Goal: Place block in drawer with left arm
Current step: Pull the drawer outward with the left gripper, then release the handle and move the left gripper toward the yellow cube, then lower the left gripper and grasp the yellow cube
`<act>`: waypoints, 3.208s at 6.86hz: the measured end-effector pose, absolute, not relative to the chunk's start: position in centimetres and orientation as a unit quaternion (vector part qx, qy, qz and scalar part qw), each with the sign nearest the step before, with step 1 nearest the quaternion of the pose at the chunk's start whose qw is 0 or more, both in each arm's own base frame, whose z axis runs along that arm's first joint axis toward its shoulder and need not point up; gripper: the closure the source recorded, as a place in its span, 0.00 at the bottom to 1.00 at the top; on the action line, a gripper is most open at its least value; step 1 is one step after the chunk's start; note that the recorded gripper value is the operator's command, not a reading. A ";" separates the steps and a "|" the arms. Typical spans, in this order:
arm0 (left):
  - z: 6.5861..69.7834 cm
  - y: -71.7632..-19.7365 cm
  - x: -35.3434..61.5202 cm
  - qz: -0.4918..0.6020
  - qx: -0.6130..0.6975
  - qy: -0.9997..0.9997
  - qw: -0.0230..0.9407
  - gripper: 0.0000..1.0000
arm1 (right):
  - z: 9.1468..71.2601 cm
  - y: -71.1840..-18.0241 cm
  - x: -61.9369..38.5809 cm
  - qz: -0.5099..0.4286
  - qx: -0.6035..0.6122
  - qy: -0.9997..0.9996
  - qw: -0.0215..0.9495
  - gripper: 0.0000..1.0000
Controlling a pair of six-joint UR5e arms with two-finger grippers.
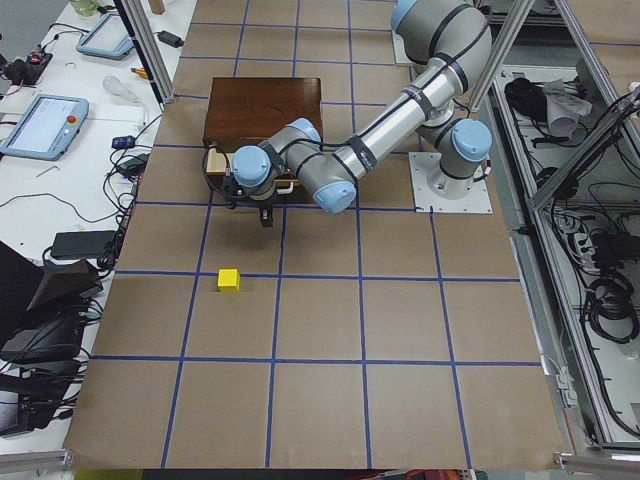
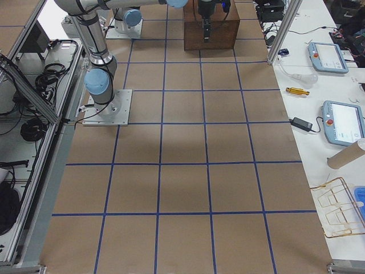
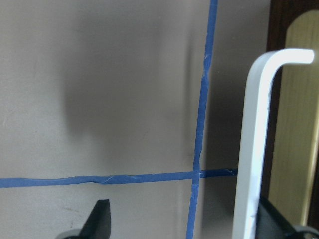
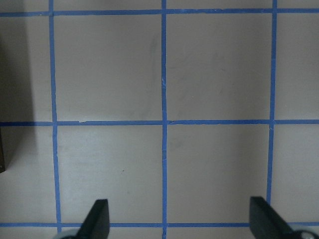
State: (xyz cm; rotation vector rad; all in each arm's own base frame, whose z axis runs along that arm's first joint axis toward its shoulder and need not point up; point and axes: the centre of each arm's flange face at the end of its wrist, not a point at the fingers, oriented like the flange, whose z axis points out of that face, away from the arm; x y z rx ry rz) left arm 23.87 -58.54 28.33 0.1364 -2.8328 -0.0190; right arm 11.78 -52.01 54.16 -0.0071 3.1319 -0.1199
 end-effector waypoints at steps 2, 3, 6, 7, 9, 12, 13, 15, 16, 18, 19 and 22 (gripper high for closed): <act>28.3 -58.5 24.1 -0.006 0.049 -0.987 0.152 0.00 | 54.2 -52.0 11.8 -0.038 -0.002 0.999 0.004 0.00; 28.3 -58.4 24.4 -0.006 0.051 -0.987 0.152 0.00 | 54.2 -52.0 11.8 -0.038 -0.002 0.999 0.004 0.00; 28.8 -58.8 25.4 0.000 0.051 -0.988 0.148 0.00 | 54.2 -52.0 11.8 -0.038 -0.002 0.999 0.004 0.00; 28.9 -58.8 25.5 0.001 0.051 -0.988 0.148 0.00 | 54.2 -52.0 11.8 -0.038 -0.002 0.999 0.004 0.00; 31.2 -58.4 25.3 -0.001 0.052 -0.988 0.142 0.00 | 54.2 -52.0 11.8 -0.038 -0.002 0.999 0.003 0.00; 37.1 -58.5 27.8 0.004 -0.030 -0.995 0.091 0.00 | 54.2 -52.0 11.8 -0.038 -0.002 0.999 0.004 0.00; 37.5 -58.9 29.6 0.008 -0.085 -0.994 0.067 0.00 | 54.2 -52.0 11.8 -0.038 -0.002 0.999 0.004 0.00; 36.3 -60.4 33.0 0.023 -0.216 -0.976 0.031 0.00 | 54.1 -52.0 11.8 -0.038 -0.002 0.999 0.004 0.00; 34.9 -61.3 34.5 0.032 -0.298 -0.954 0.015 0.00 | 54.2 -52.0 11.8 -0.038 -0.002 0.999 0.004 0.00; 31.8 -63.2 36.9 0.044 -0.459 -0.887 -0.020 0.01 | 54.2 -52.0 11.8 -0.038 -0.002 0.999 0.004 0.00; 30.4 -64.0 37.7 0.046 -0.524 -0.850 -0.032 0.01 | 54.2 -52.0 11.8 -0.038 -0.002 0.999 0.004 0.00; 26.6 -65.4 38.7 0.046 -0.659 -0.749 -0.053 0.02 | 54.2 -52.0 11.8 -0.038 -0.002 0.999 0.004 0.00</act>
